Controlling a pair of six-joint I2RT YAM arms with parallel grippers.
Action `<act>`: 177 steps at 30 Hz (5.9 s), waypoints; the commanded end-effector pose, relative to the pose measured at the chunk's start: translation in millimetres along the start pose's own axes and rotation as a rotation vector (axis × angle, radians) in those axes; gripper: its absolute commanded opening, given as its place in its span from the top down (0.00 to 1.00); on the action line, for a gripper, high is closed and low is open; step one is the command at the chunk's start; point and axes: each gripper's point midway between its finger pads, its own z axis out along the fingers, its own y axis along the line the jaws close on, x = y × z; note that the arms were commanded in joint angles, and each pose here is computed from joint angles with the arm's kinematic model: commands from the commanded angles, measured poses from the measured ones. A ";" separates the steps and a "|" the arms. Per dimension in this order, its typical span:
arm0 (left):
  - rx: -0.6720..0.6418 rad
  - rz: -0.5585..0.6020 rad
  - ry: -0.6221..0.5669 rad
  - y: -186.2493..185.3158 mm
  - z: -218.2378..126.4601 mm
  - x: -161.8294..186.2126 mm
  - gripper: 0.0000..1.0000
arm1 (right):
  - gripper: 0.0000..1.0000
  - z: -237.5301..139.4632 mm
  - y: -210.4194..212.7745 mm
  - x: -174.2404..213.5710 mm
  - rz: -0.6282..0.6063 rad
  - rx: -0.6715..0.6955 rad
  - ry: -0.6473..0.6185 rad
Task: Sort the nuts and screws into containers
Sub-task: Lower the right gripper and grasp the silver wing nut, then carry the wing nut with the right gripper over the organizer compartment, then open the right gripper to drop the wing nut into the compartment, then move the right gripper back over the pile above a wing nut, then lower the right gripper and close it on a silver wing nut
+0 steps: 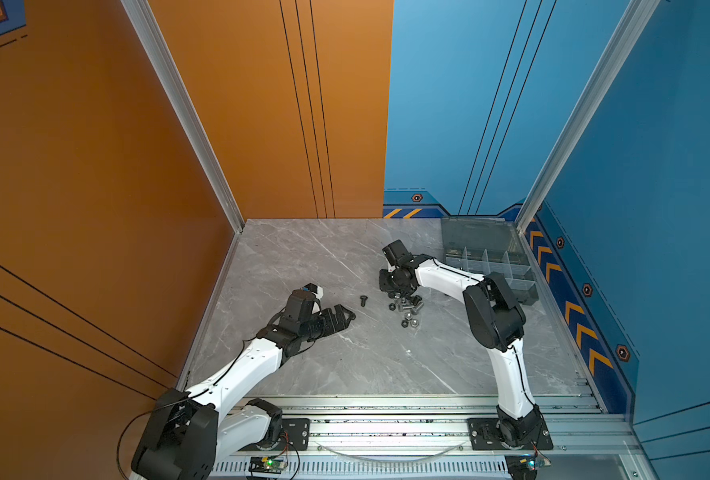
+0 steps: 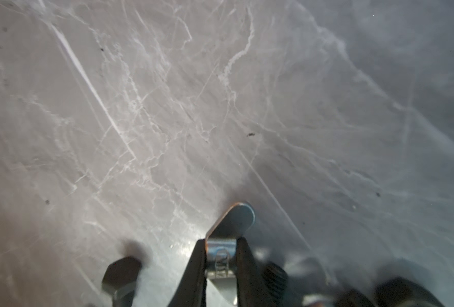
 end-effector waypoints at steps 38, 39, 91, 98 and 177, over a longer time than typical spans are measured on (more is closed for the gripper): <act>-0.012 -0.005 0.015 0.5 2.7 5.1 0.02 | 1.00 -125.2 -215.8 -74.2 0.204 0.352 -0.231; -0.012 -0.004 0.012 0.2 2.2 4.4 0.02 | 1.00 -122.4 -217.3 -73.2 0.204 0.354 -0.223; -0.016 0.021 0.044 -12.9 17.2 9.3 0.02 | 0.51 -141.5 -98.1 -24.8 0.089 -0.151 -0.187; -0.012 0.024 0.051 -14.2 17.8 12.9 0.02 | 0.51 -121.8 -52.4 3.3 -0.006 -0.104 -0.148; -0.021 0.024 0.062 -7.4 21.8 15.4 0.02 | 0.63 -3.2 -36.8 52.1 -0.216 0.188 0.134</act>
